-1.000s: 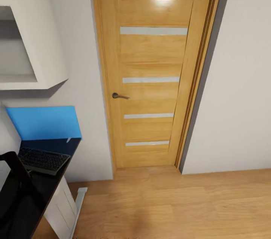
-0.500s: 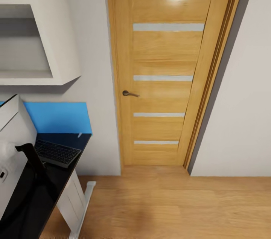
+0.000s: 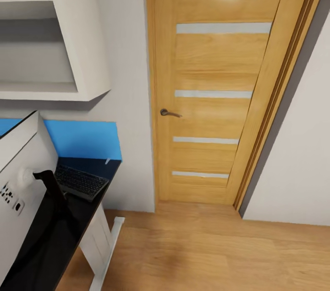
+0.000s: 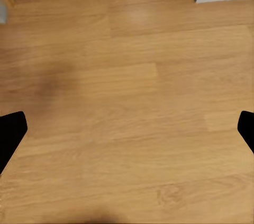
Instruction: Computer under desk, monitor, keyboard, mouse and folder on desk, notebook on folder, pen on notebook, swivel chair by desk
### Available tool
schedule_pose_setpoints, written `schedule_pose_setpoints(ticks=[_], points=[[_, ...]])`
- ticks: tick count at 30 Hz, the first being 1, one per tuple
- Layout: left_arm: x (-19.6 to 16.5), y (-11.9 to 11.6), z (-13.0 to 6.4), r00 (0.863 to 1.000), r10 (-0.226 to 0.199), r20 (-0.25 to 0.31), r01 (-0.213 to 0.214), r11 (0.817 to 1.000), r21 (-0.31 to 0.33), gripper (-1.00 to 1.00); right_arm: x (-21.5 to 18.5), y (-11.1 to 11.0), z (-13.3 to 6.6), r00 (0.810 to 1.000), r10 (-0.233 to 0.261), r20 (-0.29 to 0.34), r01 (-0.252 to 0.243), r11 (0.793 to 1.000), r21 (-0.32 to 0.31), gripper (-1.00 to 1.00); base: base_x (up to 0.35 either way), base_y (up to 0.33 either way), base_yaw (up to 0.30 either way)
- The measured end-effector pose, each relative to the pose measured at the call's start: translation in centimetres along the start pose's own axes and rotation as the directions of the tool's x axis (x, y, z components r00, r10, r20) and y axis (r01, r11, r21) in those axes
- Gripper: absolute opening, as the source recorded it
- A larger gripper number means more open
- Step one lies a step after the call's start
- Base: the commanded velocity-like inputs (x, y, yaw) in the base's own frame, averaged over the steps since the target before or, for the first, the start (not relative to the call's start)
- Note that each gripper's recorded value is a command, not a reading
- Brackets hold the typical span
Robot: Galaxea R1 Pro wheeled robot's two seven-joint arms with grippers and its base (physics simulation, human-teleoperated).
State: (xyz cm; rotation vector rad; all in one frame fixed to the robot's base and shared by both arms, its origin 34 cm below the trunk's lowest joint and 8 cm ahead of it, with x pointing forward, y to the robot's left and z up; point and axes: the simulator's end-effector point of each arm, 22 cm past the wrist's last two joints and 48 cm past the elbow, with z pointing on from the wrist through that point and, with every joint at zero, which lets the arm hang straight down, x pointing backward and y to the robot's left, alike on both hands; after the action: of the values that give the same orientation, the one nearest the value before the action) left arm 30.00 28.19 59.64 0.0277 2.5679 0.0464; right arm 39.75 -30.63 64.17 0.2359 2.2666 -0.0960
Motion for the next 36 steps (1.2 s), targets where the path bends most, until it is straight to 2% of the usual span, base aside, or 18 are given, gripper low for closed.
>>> schedule_pose_setpoints(ticks=[9,15,21,26,31,32,36], points=[[0.1,0.0,0.0,1.000,0.000,-0.003,0.000,1.000,0.000,1.00,-1.0,0.0,0.0,0.999,-0.002,0.048,0.003,1.000,-0.006,1.00,0.288,-0.119,0.012],[0.2,0.0,0.0,1.000,-0.001,-0.006,0.001,1.000,-0.001,1.00,-1.0,0.2,-0.1,0.999,0.000,0.049,0.001,1.000,-0.007,1.00,0.257,-0.227,0.019],[0.3,0.1,0.0,1.000,-0.001,-0.009,0.001,1.000,-0.002,1.00,0.0,0.5,-0.4,1.000,0.003,0.029,-0.002,1.000,-0.006,1.00,0.183,-0.281,0.184],[0.3,0.2,0.0,1.000,0.000,-0.010,0.000,1.000,-0.003,1.00,0.4,0.7,-0.6,1.000,0.006,0.021,-0.006,1.000,-0.005,1.00,-0.057,-0.298,0.261],[0.3,0.3,0.0,1.000,-0.001,-0.010,0.001,1.000,-0.005,1.00,-0.9,0.7,-0.7,0.997,0.007,0.082,-0.007,1.000,-0.004,1.00,-0.237,-0.218,0.277],[0.3,1.2,0.0,1.000,0.004,-0.009,-0.004,1.000,-0.015,1.00,-1.0,0.7,-0.9,0.995,0.007,0.096,-0.006,1.000,-0.002,1.00,-0.211,-0.154,0.279],[0.3,2.0,-0.1,1.000,0.011,-0.006,-0.011,1.000,-0.024,1.00,-1.0,0.6,-1.0,0.995,0.006,0.101,-0.006,1.000,-0.002,1.00,-0.096,-0.063,0.279]])
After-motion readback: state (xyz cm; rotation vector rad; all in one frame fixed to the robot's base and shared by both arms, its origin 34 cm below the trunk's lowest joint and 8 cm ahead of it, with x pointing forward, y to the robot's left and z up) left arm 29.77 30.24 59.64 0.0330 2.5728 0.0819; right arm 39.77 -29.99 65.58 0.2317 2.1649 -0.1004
